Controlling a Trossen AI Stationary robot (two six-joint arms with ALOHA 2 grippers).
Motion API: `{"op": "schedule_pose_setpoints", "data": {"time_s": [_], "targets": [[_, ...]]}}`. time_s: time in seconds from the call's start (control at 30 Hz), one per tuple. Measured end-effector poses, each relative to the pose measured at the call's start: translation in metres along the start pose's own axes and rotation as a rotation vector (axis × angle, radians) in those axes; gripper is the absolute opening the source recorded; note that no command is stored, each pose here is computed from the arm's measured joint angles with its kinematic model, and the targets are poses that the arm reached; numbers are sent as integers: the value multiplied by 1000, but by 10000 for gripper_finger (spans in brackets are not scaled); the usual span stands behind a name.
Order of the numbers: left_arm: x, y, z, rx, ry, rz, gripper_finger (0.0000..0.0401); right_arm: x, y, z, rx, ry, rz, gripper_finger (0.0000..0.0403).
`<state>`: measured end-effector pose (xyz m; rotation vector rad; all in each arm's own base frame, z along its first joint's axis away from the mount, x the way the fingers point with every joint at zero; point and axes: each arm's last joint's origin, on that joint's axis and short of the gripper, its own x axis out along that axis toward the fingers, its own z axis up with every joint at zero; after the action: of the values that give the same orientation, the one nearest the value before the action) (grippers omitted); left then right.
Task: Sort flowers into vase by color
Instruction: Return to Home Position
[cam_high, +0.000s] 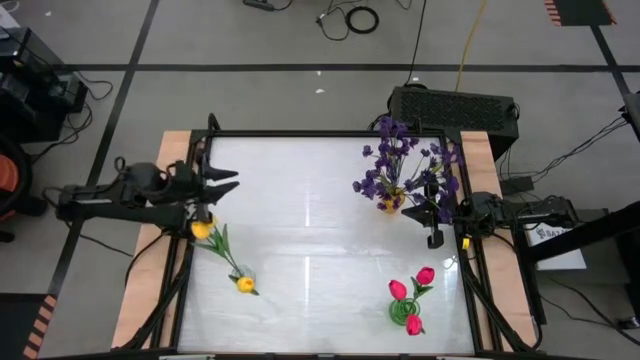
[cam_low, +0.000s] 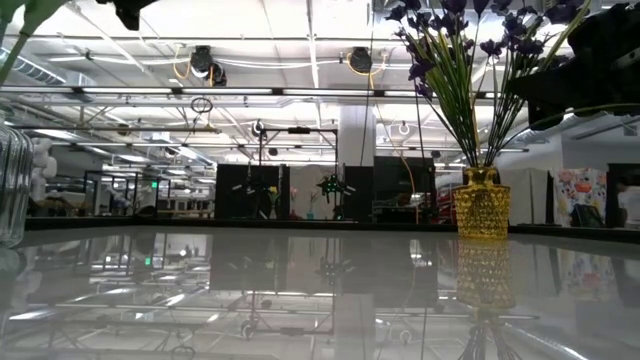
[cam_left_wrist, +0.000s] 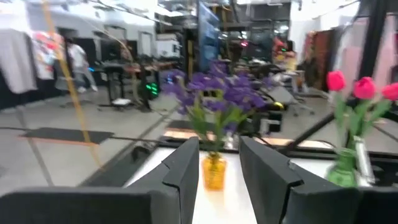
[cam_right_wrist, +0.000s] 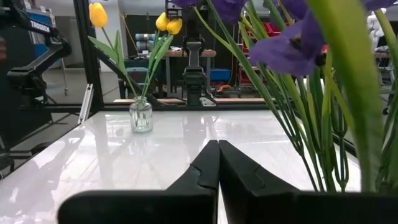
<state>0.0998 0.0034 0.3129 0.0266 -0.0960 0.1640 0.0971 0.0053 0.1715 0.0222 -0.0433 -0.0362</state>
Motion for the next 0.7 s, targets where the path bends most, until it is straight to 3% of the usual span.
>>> {"op": "schedule_pose_setpoints", "data": {"time_s": [0.2,0.33,0.57,0.7], "targets": [[-15,9,6,13,-63,125,119,0,0,0,0,0,0,0],[-17,15,6,-23,-69,237,97,0,0,0,-1,0,0,0],[-13,21,-7,-12,61,341,41,0,0,0,-2,-1,0,0],[-12,23,-27,-12,119,356,10,0,0,0,-3,-1,-1,0]]}}
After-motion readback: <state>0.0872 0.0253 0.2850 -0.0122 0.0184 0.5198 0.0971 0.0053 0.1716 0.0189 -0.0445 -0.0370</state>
